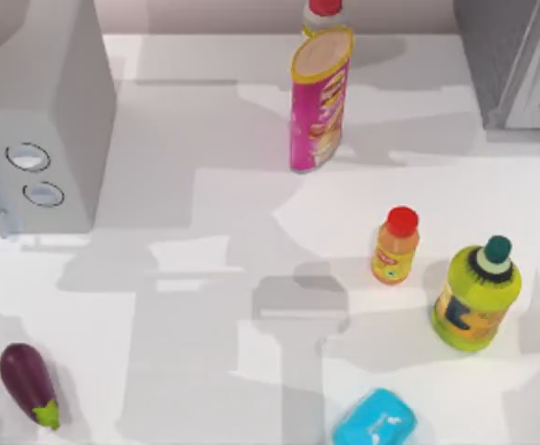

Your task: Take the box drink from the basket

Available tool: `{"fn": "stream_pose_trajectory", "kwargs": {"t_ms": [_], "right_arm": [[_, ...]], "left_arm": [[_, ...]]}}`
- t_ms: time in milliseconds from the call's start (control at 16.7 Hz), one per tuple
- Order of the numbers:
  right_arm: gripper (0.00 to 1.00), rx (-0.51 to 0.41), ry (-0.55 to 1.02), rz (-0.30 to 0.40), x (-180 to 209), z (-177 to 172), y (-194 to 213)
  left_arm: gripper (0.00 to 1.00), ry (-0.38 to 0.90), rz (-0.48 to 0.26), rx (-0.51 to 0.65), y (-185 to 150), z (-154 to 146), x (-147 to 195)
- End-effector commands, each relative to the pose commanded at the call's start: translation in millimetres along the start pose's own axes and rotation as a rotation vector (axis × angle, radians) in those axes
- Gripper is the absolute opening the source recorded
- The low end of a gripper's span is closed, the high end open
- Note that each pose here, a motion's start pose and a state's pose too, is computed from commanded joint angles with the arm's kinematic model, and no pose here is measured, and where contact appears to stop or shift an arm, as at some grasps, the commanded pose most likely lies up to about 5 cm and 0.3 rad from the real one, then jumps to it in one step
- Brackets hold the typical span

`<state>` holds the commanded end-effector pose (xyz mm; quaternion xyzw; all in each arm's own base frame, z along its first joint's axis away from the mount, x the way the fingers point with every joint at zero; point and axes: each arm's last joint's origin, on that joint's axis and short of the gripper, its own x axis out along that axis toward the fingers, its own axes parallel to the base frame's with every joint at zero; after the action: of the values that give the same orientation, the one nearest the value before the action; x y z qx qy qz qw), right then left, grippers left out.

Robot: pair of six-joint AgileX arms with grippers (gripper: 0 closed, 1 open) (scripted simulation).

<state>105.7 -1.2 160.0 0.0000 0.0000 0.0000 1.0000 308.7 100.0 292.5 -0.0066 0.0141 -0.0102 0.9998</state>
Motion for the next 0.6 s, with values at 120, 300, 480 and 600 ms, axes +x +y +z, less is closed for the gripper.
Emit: {"fn": "stream_pose_trajectory", "kwargs": {"t_ms": [120,300,480,600], "right_arm": [[1.0,0.0,0.0,0.0,0.0,0.0,0.0],[1.0,0.0,0.0,0.0,0.0,0.0,0.0],[1.0,0.0,0.0,0.0,0.0,0.0,0.0],[1.0,0.0,0.0,0.0,0.0,0.0,0.0]], "left_arm": [[1.0,-0.017,0.001,0.006,10.7,1.7,12.0],[1.0,-0.023,0.002,0.008,14.2,2.3,15.8],[1.0,-0.043,0.003,0.02,12.4,9.1,13.2],[1.0,-0.032,0.002,0.013,12.8,6.1,16.2]]}}
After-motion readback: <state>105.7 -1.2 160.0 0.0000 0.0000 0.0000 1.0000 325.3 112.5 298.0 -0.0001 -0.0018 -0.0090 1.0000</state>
